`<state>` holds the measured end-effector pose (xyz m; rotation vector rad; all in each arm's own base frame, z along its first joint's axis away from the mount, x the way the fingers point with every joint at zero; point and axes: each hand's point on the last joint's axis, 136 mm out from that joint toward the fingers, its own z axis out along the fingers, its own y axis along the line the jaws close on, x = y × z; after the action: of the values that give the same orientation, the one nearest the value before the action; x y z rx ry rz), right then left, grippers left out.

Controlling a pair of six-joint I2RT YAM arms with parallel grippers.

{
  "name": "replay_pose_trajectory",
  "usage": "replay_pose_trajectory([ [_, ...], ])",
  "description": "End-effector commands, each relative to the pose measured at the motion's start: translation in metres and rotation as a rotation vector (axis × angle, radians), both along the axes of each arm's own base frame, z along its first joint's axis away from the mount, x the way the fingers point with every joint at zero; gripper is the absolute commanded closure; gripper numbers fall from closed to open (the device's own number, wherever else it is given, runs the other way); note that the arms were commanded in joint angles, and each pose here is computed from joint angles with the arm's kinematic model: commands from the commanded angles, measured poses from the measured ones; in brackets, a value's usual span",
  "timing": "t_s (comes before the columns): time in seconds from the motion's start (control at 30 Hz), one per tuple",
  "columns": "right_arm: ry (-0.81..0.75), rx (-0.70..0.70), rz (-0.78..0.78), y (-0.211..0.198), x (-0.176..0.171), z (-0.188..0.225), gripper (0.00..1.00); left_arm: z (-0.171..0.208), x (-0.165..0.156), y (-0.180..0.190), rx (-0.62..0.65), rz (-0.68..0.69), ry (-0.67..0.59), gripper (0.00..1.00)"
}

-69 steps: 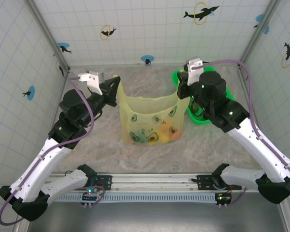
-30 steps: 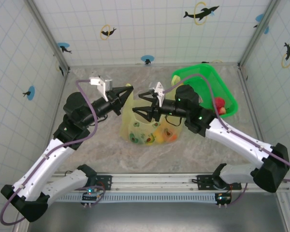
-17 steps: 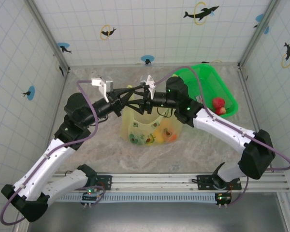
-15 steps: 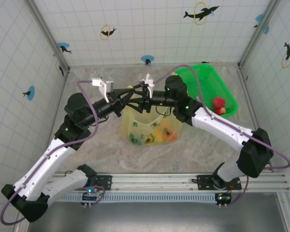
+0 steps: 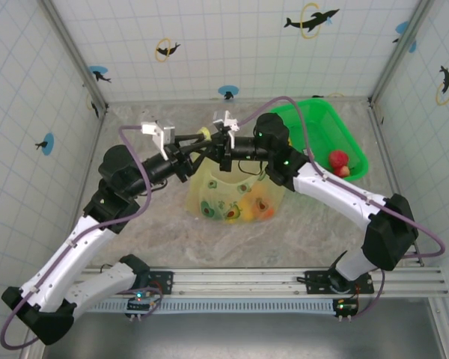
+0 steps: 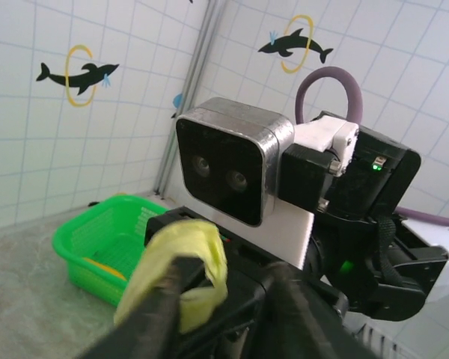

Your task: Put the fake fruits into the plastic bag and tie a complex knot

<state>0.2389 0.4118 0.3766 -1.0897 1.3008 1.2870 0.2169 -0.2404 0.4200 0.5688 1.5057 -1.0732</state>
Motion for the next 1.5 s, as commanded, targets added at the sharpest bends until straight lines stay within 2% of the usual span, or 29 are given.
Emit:
replay_pose_trajectory([
  [0.0,-0.053,0.07,-0.001,-0.011,-0.005,0.024,1.0,-0.001,-0.009,0.012,0.024,0.029,-0.066,0.4],
  [0.17,-0.034,0.074,-0.008,-0.014,-0.004,0.023,1.0,-0.018,-0.016,0.039,0.091,0.149,-0.201,0.36],
  [0.3,-0.014,0.09,-0.007,-0.014,-0.005,0.023,1.0,-0.043,-0.006,0.058,0.109,0.289,-0.255,0.32],
  [0.43,-0.009,0.098,0.005,-0.013,-0.01,0.026,1.0,-0.076,-0.011,0.046,0.173,0.228,-0.391,0.25],
  [0.53,-0.009,0.099,0.01,-0.011,-0.013,0.027,1.0,-0.091,-0.005,0.037,0.177,0.205,-0.397,0.21],
  [0.63,-0.004,0.097,0.007,-0.008,-0.015,0.025,1.0,-0.091,-0.002,0.025,0.169,0.157,-0.399,0.21],
  [0.83,0.009,0.084,-0.032,0.001,-0.017,0.021,1.0,-0.075,0.0,0.019,0.093,0.152,-0.461,0.21],
  [1.0,0.013,0.094,-0.121,0.004,-0.013,0.021,1.0,-0.076,0.005,0.017,0.084,0.16,-0.466,0.27],
  [1.1,0.022,0.111,-0.227,0.003,-0.006,0.02,1.0,-0.08,0.008,0.017,0.081,0.177,-0.473,0.32],
  [1.27,0.025,0.141,-0.291,0.001,-0.01,0.022,1.0,-0.083,0.016,0.02,0.085,0.226,-0.457,0.45],
  [1.47,0.035,0.146,-0.307,0.002,-0.012,0.021,1.0,-0.084,0.016,0.015,0.083,0.223,-0.456,0.62],
])
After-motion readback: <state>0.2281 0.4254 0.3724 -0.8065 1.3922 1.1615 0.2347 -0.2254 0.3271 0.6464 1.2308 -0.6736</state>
